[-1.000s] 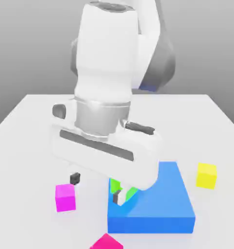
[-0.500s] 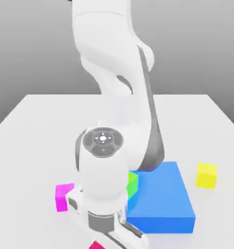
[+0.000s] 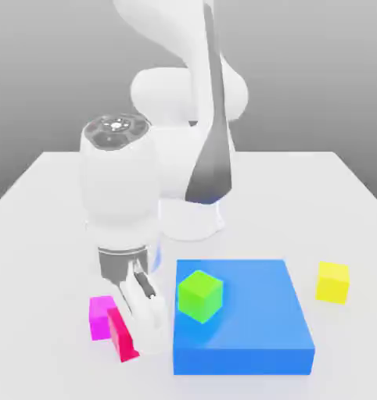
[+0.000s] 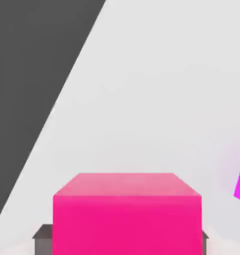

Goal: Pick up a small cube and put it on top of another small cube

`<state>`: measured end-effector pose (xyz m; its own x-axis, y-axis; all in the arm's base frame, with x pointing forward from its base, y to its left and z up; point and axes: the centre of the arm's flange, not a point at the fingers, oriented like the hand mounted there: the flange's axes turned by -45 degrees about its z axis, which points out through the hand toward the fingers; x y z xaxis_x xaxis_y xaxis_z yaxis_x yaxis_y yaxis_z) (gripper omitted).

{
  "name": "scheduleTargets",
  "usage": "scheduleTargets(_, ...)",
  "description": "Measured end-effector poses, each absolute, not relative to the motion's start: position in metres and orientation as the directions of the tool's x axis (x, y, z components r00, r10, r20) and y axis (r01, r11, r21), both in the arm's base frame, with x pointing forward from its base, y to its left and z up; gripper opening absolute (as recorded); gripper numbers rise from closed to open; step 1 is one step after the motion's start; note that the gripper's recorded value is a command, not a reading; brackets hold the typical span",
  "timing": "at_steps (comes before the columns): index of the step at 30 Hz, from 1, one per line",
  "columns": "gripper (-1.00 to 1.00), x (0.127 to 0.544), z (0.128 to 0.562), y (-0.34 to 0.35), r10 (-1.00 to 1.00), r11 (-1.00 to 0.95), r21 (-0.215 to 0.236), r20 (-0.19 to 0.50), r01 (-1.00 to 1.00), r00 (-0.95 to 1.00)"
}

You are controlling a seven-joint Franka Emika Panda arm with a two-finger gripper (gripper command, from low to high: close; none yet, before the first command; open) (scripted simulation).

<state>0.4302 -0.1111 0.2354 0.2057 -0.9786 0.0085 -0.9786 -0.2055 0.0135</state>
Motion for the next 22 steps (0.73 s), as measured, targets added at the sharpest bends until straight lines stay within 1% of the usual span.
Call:
scheduleTargets(5, -1.0, 0.363, 0.25, -0.143, -0.982, 0.188, 0.001, 0.003, -0.982, -0.188)
scheduleTargets(6, -1.0, 0.356, 0.249, -0.146, -0.974, 0.228, 0.003, 0.007, -0.974, -0.228)
scheduleTargets(9, -1.0, 0.348, 0.239, -0.15, -0.964, 0.266, 0.019, 0.033, -0.964, -0.265)
scheduleTargets(14, -1.0, 0.345, 0.217, -0.155, -0.96, 0.275, 0.044, 0.062, -0.96, -0.272)
scheduleTargets(18, -1.0, 0.343, 0.202, -0.156, -0.96, 0.275, 0.051, 0.066, -0.96, -0.272)
scheduleTargets(22, -1.0, 0.344, 0.191, -0.152, -0.963, 0.268, 0.044, 0.052, -0.962, -0.266)
